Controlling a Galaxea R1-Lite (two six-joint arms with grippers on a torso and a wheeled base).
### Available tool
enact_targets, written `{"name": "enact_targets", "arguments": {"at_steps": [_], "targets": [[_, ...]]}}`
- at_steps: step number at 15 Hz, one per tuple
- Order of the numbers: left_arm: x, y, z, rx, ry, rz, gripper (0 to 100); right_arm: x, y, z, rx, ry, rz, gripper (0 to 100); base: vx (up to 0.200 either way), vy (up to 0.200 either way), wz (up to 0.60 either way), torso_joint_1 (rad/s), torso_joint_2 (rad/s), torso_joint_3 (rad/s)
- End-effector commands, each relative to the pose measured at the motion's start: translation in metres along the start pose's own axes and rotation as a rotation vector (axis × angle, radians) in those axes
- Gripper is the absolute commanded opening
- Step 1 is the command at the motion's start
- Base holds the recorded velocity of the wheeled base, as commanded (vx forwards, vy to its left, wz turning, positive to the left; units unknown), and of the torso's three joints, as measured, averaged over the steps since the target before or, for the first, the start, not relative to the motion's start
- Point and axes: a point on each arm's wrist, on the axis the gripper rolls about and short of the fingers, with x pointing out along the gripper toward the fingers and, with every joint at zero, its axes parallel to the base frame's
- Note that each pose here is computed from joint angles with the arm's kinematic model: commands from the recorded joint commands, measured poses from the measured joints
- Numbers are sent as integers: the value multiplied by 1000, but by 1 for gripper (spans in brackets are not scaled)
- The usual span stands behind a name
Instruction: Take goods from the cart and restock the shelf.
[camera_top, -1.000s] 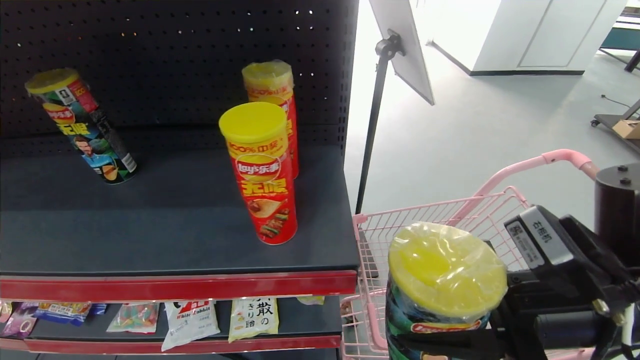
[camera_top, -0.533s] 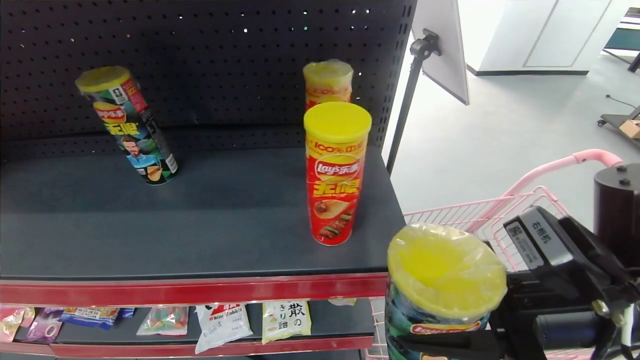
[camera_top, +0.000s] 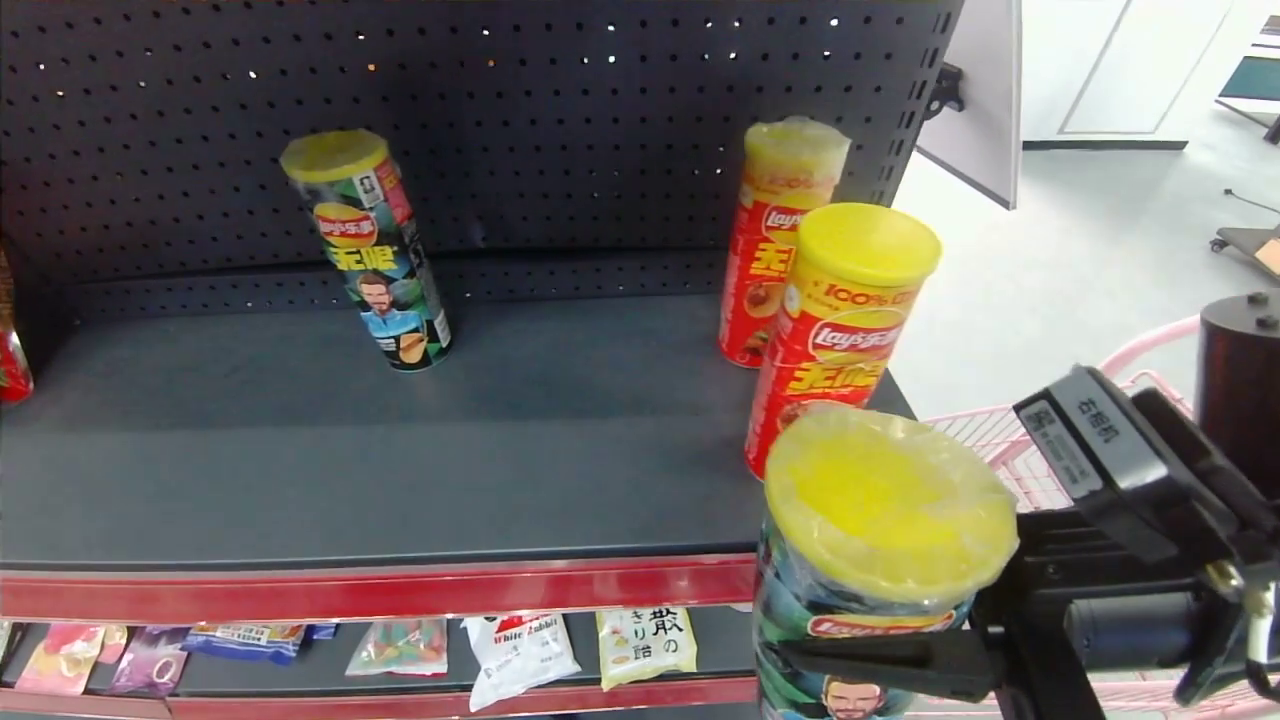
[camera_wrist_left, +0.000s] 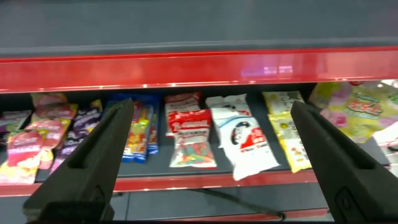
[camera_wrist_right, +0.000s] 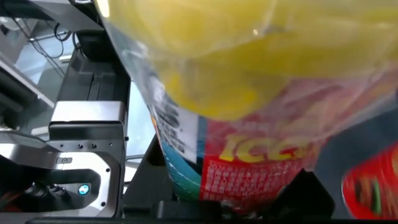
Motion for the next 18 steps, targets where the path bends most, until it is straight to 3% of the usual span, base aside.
{"name": "enact_targets", "arguments": {"at_steps": [1, 13, 18], "targets": [[0, 0, 0, 0, 1, 1, 100, 5, -4, 4, -5, -5, 4, 0, 0, 200, 0, -2, 2, 2], [0, 0, 0, 0, 1, 1, 100, 12, -3, 6, -8, -4, 18, 0, 0, 200, 0, 4, 3, 4], [0, 0, 0, 2, 1, 1, 100, 11, -2, 4, -5, -1, 20, 0, 0, 0, 0, 0, 0, 0]]}}
